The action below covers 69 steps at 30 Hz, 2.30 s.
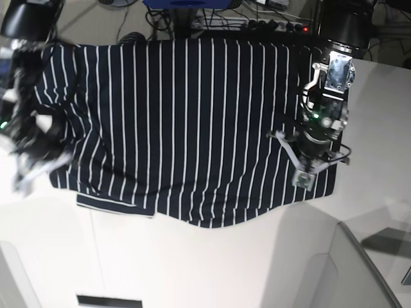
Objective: Layout the t-shirt on the table in an organized manner, then fold the t-shirt properly
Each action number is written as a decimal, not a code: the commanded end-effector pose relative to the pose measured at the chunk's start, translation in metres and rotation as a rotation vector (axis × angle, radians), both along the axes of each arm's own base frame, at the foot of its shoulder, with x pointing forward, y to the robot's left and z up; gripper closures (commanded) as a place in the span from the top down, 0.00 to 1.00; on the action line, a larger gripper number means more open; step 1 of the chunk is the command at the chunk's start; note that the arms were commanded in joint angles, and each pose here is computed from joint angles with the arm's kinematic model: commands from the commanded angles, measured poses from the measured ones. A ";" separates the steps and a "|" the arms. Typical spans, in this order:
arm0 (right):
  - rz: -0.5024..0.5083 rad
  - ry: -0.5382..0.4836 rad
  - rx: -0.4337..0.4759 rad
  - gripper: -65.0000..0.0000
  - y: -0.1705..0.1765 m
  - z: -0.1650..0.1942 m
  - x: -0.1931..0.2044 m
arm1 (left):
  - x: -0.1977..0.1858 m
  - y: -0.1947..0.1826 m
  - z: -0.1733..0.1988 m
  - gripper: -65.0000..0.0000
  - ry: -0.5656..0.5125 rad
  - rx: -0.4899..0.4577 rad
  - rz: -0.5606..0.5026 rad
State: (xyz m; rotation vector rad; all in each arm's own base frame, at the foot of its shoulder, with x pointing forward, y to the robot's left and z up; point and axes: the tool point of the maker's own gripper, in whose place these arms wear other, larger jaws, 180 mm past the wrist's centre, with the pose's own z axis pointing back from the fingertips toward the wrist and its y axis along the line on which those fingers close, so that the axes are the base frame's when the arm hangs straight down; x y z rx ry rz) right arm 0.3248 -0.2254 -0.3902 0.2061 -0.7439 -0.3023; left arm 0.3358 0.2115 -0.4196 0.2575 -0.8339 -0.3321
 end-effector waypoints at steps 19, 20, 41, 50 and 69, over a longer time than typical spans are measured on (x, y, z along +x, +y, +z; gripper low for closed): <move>0.072 0.030 -0.165 0.67 -0.022 -0.054 0.124 | -0.043 -0.206 -0.023 0.00 0.073 -0.298 -0.226; 0.073 0.029 -0.176 0.67 -0.022 -0.060 0.123 | -0.046 -0.206 -0.029 0.00 0.091 -0.293 -0.227; 0.159 0.014 -0.181 0.30 0.032 -0.084 0.121 | -0.100 -0.144 -0.076 0.00 0.233 -0.168 -0.210; 0.117 -0.078 -0.232 0.02 -0.001 -0.057 0.141 | -0.102 -0.125 -0.080 0.00 0.245 -0.126 -0.212; 0.045 -0.380 -0.306 0.03 -0.033 0.036 0.204 | -0.094 -0.107 -0.076 0.00 0.231 -0.085 -0.214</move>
